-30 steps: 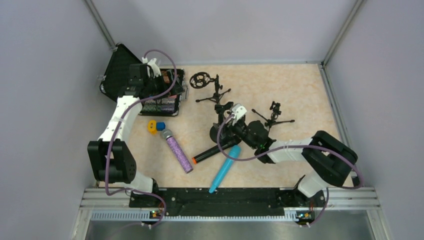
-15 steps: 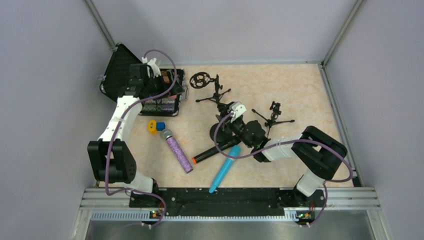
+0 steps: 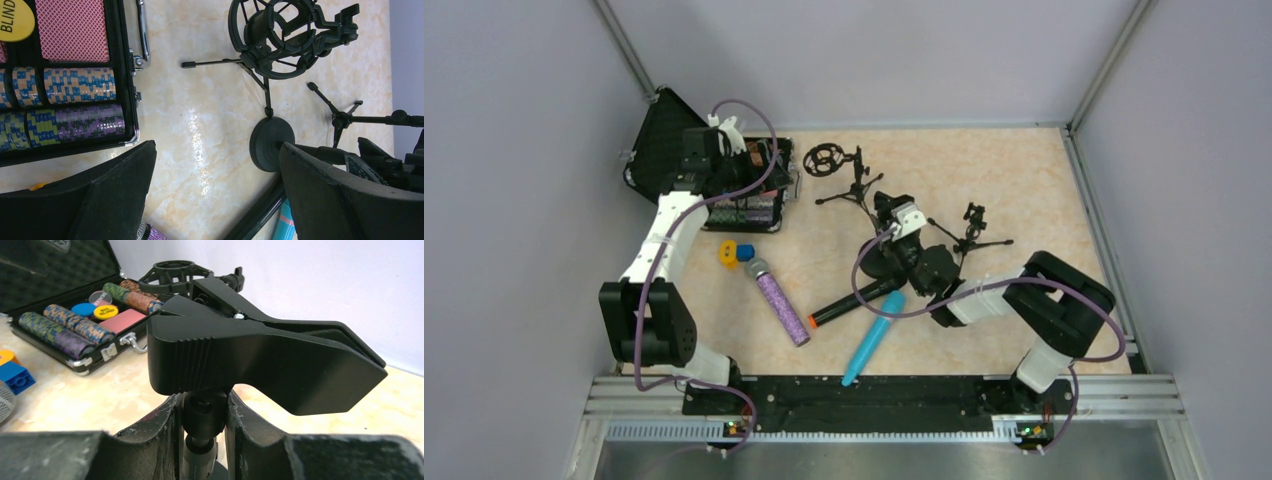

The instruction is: Attach the microphones to the stand

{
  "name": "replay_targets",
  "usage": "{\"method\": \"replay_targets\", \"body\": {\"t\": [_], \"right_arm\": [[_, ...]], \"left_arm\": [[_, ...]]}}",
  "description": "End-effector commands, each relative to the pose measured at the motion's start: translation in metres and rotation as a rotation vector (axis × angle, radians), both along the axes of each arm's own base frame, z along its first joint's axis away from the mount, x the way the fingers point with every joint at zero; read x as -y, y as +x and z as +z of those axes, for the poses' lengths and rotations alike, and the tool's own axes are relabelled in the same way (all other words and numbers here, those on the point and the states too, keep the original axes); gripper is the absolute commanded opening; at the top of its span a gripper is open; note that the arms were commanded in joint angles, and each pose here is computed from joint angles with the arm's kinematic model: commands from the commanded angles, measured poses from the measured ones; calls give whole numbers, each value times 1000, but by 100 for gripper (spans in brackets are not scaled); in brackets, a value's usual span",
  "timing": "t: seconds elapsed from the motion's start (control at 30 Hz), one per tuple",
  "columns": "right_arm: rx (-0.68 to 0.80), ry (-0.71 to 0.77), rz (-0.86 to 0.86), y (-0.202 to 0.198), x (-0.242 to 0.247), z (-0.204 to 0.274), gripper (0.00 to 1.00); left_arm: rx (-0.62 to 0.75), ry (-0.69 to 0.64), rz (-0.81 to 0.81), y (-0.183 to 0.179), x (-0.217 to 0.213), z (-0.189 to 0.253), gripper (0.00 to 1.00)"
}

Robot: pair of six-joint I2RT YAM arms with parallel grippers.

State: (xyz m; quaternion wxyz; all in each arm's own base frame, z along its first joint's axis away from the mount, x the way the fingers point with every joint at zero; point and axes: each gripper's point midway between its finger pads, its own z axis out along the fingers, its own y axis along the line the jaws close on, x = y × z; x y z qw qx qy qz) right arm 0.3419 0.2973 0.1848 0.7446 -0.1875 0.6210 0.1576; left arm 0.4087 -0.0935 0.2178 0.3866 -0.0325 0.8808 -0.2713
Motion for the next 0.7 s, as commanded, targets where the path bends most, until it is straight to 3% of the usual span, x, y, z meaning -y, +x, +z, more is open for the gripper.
{"method": "replay_targets", "body": {"t": [0.0, 0.4, 0.67], "right_arm": [[140, 67, -97, 0, 22, 41, 0], [187, -10, -172, 6, 35, 67, 0], [201, 87, -181, 26, 54, 101, 0]], "left_arm": [[68, 12, -7, -1, -2, 17, 97], [74, 12, -5, -2, -2, 20, 97], [77, 22, 4, -3, -4, 20, 97]]}}
